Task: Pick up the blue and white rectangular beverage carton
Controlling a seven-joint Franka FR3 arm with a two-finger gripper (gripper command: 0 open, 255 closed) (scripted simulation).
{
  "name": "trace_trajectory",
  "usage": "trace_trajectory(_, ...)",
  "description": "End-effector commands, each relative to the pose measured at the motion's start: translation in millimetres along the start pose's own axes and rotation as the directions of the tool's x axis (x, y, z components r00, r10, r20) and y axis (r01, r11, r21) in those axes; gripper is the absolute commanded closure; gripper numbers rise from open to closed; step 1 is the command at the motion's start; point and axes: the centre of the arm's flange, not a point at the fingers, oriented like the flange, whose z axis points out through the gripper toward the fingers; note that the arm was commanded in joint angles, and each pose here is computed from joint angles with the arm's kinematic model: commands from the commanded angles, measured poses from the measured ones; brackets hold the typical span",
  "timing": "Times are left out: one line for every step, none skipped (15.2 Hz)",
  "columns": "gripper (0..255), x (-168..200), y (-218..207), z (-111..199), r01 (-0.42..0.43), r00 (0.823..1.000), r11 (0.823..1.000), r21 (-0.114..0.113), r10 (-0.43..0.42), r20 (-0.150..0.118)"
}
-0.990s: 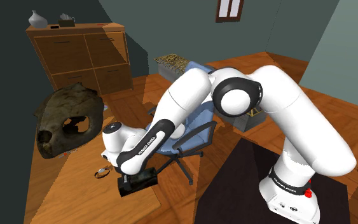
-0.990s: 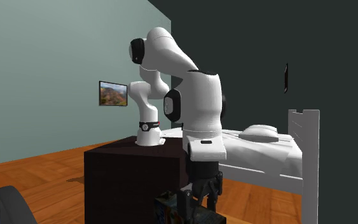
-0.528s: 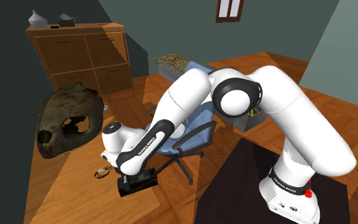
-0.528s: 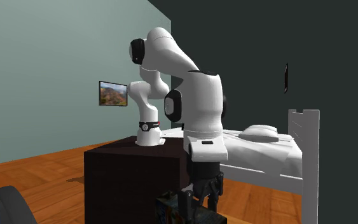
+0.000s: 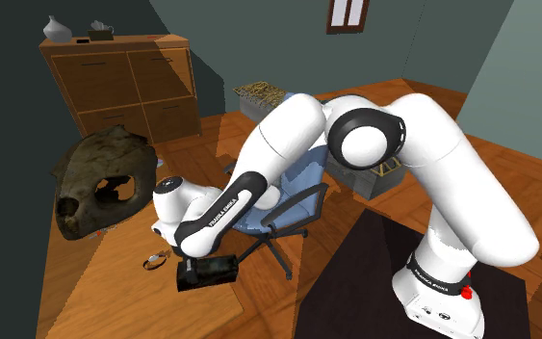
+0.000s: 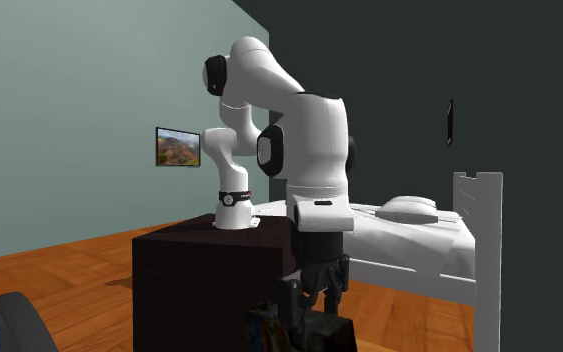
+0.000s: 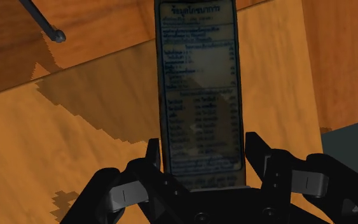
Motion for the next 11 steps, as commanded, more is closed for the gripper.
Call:
trace_trajectory(255,0.5,0.0,-10.7,0.0,1.0,1.0,0.0,0.0,-0.001)
trace_trajectory(255,0.5,-0.1,-15.9,0.0,1.0,1.0,0.0,0.0,-0.001)
trace_trajectory(255,0.4,-0.2,-21.2,0.0,1.0,1.0,0.0,0.0,-0.001)
trace_trajectory(255,0.4,-0.4,-26.5,0.0,1.0,1.0,0.0,0.0,-0.001)
trace_trajectory(255,0.3,-0.5,-31.8,0.0,1.0,1.0,0.0,0.0,-0.001)
trace_trajectory(255,0.2,-0.6,-37.0,0.0,1.0,1.0,0.0,0.0,-0.001)
trace_trajectory(255,0.1,-0.8,-42.3,0.0,1.0,1.0,0.0,0.0,-0.001)
trace_trajectory(255,0.0,-0.9,-47.6,0.0,1.0,1.0,0.0,0.0,-0.001)
trace_trajectory(255,-0.1,-1.1,-52.9,0.0,1.0,1.0,0.0,0.0,-0.001)
trace_trajectory(255,-0.1,-1.1,-53.7,0.0,1.0,1.0,0.0,0.0,-0.001)
trace_trajectory(255,-0.1,-1.1,-53.7,0.0,1.0,1.0,0.0,0.0,-0.001)
